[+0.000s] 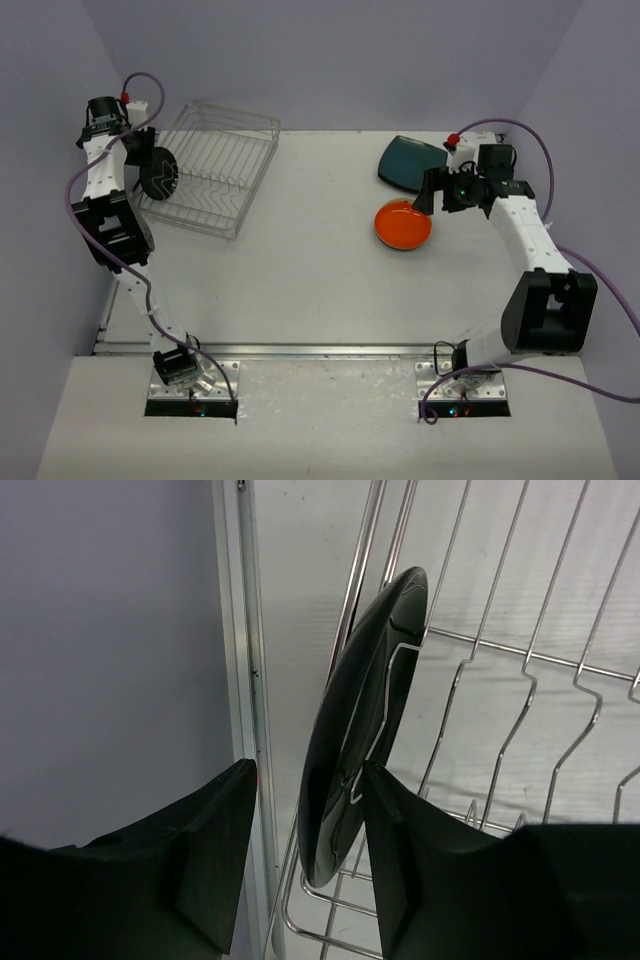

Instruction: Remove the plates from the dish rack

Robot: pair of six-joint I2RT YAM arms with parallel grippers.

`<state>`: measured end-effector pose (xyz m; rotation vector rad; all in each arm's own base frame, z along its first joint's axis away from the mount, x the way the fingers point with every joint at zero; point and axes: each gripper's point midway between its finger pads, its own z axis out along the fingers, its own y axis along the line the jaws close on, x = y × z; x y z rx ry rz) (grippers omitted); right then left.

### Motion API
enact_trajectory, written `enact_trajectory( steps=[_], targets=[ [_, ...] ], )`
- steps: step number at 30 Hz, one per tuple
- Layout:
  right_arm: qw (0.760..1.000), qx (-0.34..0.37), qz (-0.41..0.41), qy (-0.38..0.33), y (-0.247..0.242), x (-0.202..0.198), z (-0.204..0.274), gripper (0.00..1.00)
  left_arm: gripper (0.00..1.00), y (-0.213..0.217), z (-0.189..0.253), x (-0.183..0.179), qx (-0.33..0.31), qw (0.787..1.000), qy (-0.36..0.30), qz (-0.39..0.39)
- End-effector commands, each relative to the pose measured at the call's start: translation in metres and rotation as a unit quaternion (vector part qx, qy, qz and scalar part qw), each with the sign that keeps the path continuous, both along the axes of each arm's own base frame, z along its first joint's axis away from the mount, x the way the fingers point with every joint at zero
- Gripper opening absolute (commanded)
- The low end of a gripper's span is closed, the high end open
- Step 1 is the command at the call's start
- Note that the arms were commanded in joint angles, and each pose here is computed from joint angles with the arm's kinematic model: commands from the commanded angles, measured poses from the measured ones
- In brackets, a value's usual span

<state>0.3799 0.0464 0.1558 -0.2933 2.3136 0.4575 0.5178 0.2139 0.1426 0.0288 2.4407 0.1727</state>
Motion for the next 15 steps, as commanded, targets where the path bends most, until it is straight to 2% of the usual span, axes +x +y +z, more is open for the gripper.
enact_trajectory(
  steps=[1,5,9,15],
  targets=[
    [1.0,-0.005,0.003,-0.015,0.001,0.006,0.002,0.99,0.35,0.011,0.02,0.018,0.046,0.998,-0.044,-0.009],
    [1.0,-0.005,0.005,-0.017,0.002,0.007,0.002,0.99,0.19,0.005,0.029,0.018,0.067,0.995,-0.064,-0.028],
    [1.0,-0.004,0.006,-0.018,0.003,0.007,0.004,0.99,0.03,-0.01,0.07,0.011,0.098,0.987,-0.116,-0.052],
    [1.0,-0.005,0.009,-0.022,0.005,0.006,0.008,0.99,0.0,-0.034,0.141,-0.007,0.198,0.956,-0.206,-0.06]
  ],
)
